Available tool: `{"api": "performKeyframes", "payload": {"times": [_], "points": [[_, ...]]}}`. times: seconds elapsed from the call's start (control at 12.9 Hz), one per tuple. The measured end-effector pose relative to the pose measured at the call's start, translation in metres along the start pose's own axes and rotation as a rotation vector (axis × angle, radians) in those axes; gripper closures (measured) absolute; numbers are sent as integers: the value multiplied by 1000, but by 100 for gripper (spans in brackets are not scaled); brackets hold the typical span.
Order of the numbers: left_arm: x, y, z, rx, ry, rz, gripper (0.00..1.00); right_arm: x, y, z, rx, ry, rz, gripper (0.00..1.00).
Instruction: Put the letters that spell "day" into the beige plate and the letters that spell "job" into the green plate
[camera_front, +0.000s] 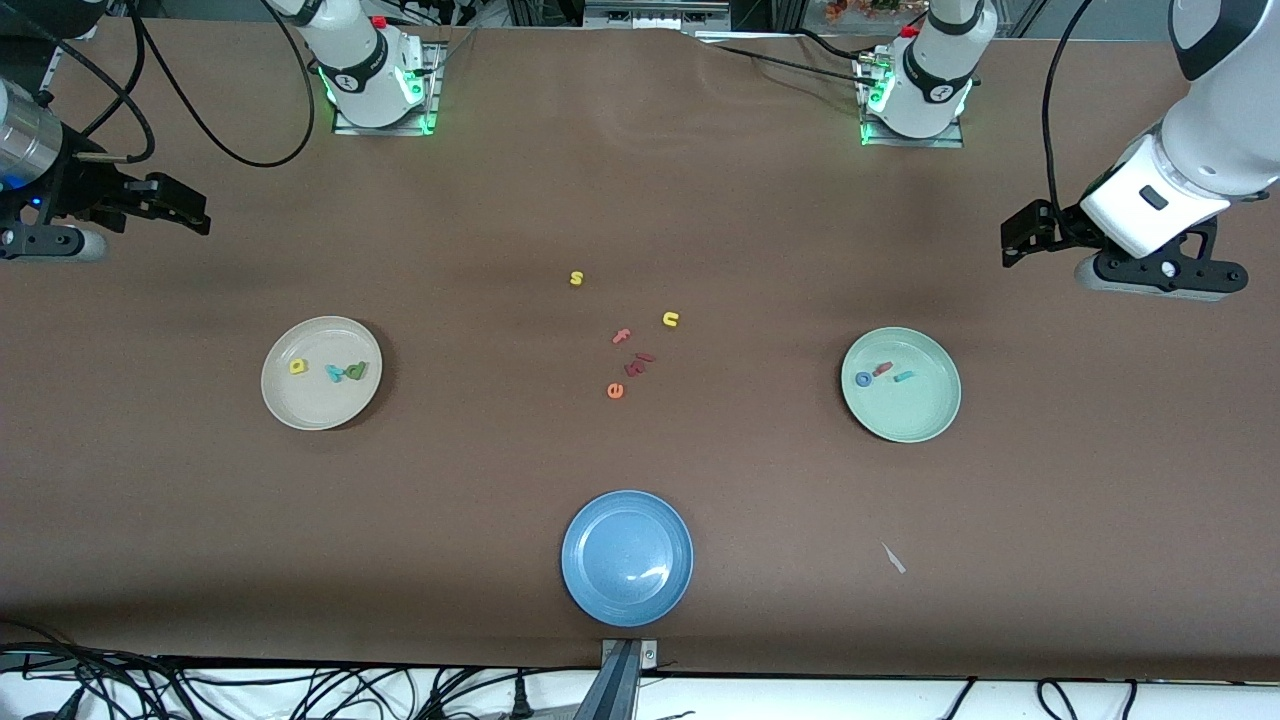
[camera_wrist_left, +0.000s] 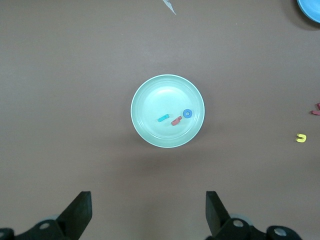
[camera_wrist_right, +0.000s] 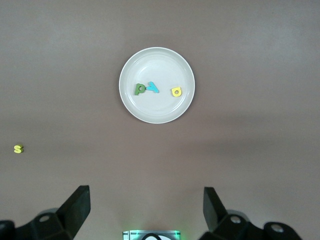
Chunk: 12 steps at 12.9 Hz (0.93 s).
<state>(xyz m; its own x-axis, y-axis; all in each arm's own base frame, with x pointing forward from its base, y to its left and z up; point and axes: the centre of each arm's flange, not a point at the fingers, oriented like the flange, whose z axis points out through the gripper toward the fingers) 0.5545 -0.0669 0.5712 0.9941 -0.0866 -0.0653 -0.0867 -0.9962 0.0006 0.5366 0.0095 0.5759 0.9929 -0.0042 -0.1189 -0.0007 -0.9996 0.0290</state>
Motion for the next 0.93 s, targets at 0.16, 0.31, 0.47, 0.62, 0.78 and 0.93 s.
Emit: {"api": "performKeyframes", "payload": {"times": [0.16, 0.31, 0.47, 0.62, 0.78, 0.93], "points": [[0, -3, 0, 0, -1, -6, 0, 1, -1, 1, -1, -1, -1, 0], [1, -9, 1, -1, -1, -16, 0, 2, -1, 1, -1, 2, -2, 0], [1, -12, 2, -2, -3, -22, 0, 3, -1, 0, -1, 6, -2, 0], [2, -12, 4, -2, -7, -22, 0, 7, -3, -2, 0, 13, -3, 0], [3, -12, 5, -2, -8, -21, 0, 11, -4, -3, 0, 20, -4, 0], [3, -12, 5, -2, -8, -21, 0, 14, -5, -1, -1, 19, -4, 0]]}}
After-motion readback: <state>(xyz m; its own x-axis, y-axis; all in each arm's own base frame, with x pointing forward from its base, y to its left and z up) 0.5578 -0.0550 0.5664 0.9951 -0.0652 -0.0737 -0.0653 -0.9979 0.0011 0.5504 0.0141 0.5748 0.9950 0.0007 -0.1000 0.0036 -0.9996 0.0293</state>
